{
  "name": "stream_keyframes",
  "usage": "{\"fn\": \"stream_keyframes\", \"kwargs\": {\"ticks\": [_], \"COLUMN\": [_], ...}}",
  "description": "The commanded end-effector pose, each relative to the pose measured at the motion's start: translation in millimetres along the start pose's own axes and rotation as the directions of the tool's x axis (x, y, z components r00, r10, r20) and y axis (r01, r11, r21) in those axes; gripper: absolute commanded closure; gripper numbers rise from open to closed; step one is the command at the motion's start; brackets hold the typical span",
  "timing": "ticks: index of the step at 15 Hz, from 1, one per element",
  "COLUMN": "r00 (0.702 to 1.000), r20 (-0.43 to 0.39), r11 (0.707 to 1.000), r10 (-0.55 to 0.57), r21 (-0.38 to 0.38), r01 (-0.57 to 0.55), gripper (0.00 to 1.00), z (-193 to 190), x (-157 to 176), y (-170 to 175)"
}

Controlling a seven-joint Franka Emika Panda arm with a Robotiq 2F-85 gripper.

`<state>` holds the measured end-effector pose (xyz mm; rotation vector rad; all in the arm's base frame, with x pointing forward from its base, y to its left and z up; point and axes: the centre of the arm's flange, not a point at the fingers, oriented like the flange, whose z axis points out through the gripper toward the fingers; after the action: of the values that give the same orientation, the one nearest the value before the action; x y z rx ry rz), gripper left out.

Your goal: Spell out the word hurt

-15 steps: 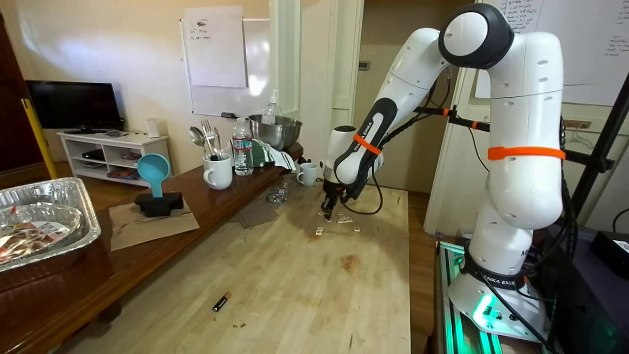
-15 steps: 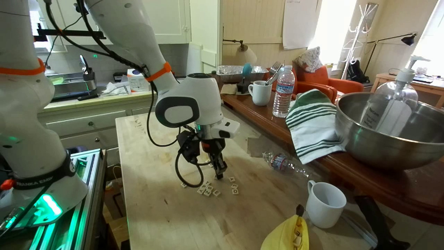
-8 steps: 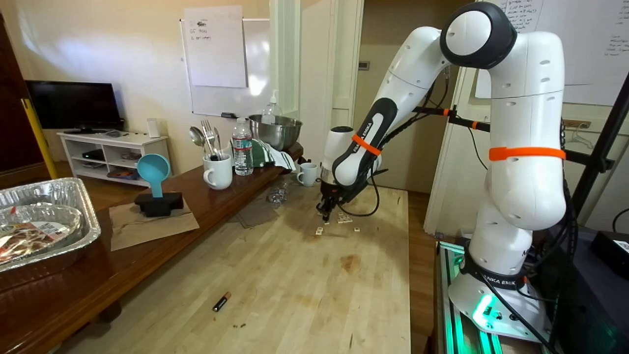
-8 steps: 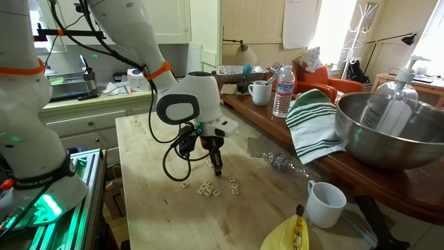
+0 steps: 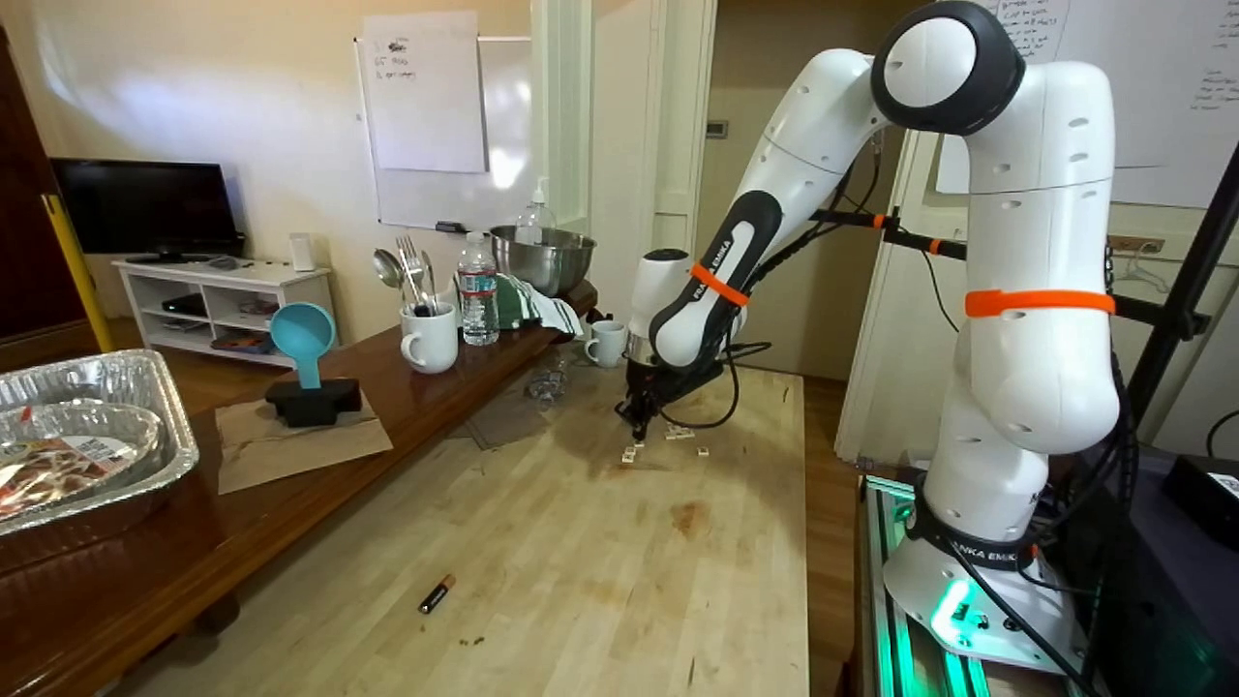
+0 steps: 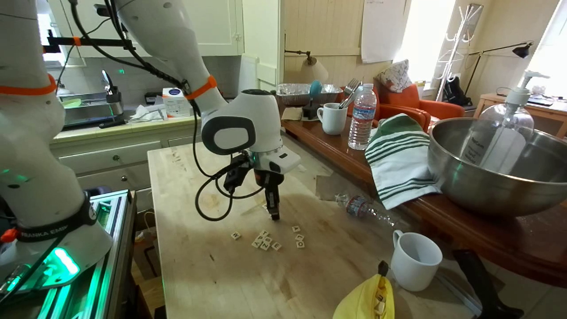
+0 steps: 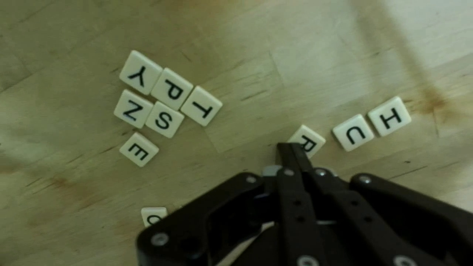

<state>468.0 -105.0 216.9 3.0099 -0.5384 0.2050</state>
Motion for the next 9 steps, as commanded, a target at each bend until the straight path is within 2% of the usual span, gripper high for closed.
{"fn": "stream_keyframes", "kwargs": {"ticks": [1,9], "r00": [0.995,0.978], "r20": [0.044,0.039], "r11": [0.996,0.979], "r10": [0.087,0.205], "r21": [-0.010,-0.015], "r01": [-0.087,-0.204], "gripper": [1.00,1.00], "z": [8.5,8.3], "x": [-8.7,-6.2], "y": [-8.9,-13.3]}}
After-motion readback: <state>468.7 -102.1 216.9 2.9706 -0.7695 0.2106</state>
